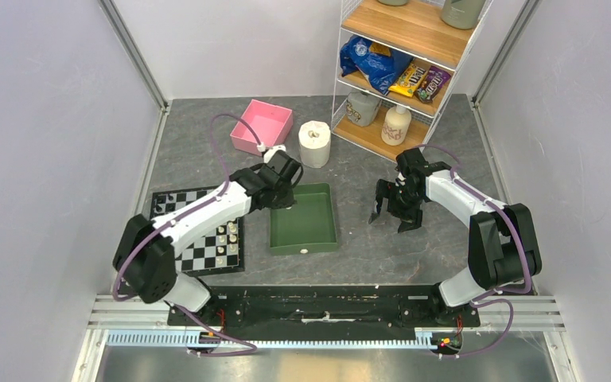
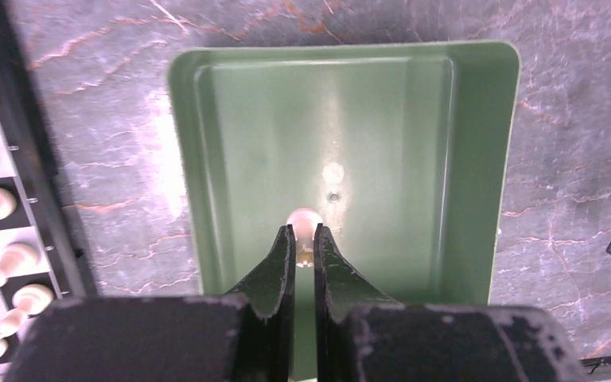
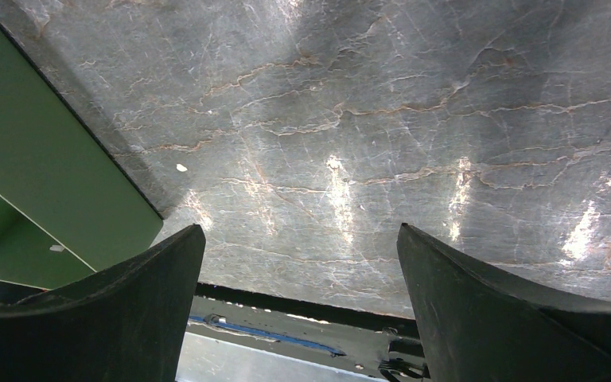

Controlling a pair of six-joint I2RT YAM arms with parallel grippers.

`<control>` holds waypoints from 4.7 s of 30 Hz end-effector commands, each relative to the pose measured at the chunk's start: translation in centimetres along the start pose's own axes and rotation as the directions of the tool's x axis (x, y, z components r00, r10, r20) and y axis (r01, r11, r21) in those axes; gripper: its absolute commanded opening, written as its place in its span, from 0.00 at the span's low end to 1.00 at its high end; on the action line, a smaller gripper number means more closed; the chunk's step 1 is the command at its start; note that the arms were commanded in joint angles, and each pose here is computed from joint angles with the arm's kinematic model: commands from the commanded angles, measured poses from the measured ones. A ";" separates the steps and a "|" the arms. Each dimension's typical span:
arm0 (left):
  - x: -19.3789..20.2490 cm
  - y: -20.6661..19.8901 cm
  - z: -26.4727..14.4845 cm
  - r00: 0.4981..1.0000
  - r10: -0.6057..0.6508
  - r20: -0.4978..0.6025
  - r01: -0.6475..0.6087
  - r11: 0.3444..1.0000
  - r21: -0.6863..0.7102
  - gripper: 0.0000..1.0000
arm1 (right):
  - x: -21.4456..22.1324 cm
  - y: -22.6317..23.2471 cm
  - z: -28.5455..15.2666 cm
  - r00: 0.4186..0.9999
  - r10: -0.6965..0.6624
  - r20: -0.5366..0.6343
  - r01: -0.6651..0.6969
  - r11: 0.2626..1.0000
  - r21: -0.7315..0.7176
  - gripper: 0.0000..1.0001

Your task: Set up the chess pieces on the board

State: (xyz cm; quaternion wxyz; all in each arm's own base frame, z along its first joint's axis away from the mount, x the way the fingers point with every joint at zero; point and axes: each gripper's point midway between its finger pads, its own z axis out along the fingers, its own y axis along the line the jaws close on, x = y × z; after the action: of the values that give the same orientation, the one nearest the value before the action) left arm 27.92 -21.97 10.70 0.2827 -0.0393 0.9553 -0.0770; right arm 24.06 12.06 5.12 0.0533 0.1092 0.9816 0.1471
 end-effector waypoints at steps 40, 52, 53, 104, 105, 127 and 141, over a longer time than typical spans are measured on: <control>9.5 15.9 -6.9 0.901 -0.431 0.046 0.428 0.866 -0.259 0.02 | -0.1 0.4 -0.4 1.000 0.001 0.015 -0.001 1.000 -0.026 0.99; 10.6 16.7 -5.5 0.906 -0.423 0.027 0.408 0.853 -0.324 0.02 | -0.4 0.6 -0.4 1.000 -0.003 0.014 0.003 1.000 -0.029 0.99; 10.7 16.8 -5.5 0.906 -0.422 0.028 0.407 0.853 -0.327 0.02 | -0.4 0.6 -0.4 1.000 -0.005 0.013 0.005 1.000 -0.028 0.99; 10.8 17.1 -4.9 0.895 -0.443 0.060 0.437 0.839 -0.323 0.42 | -0.1 0.2 -0.1 1.000 -0.008 0.001 0.008 1.000 -0.016 0.99; 10.5 16.9 -5.1 0.894 -0.443 0.064 0.439 0.842 -0.314 0.42 | -0.1 0.2 -0.1 1.000 -0.010 0.003 0.010 1.000 -0.017 0.99; -7.9 10.4 -10.0 0.924 -0.222 0.312 0.249 0.967 -0.049 0.92 | -3.0 2.2 -7.4 0.938 -0.027 0.347 0.064 0.993 -0.096 0.99; -7.9 12.1 -10.1 0.894 -0.296 0.336 0.328 0.944 -0.040 0.94 | -6.1 3.2 -19.2 0.626 0.028 0.779 0.141 0.979 -0.148 0.99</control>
State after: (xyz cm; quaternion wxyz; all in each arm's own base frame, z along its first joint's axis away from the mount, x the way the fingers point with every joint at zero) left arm 28.83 -8.85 19.69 0.3817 -0.2142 0.8965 -0.0696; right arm 26.22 9.65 21.84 0.4201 0.1110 0.8786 0.1983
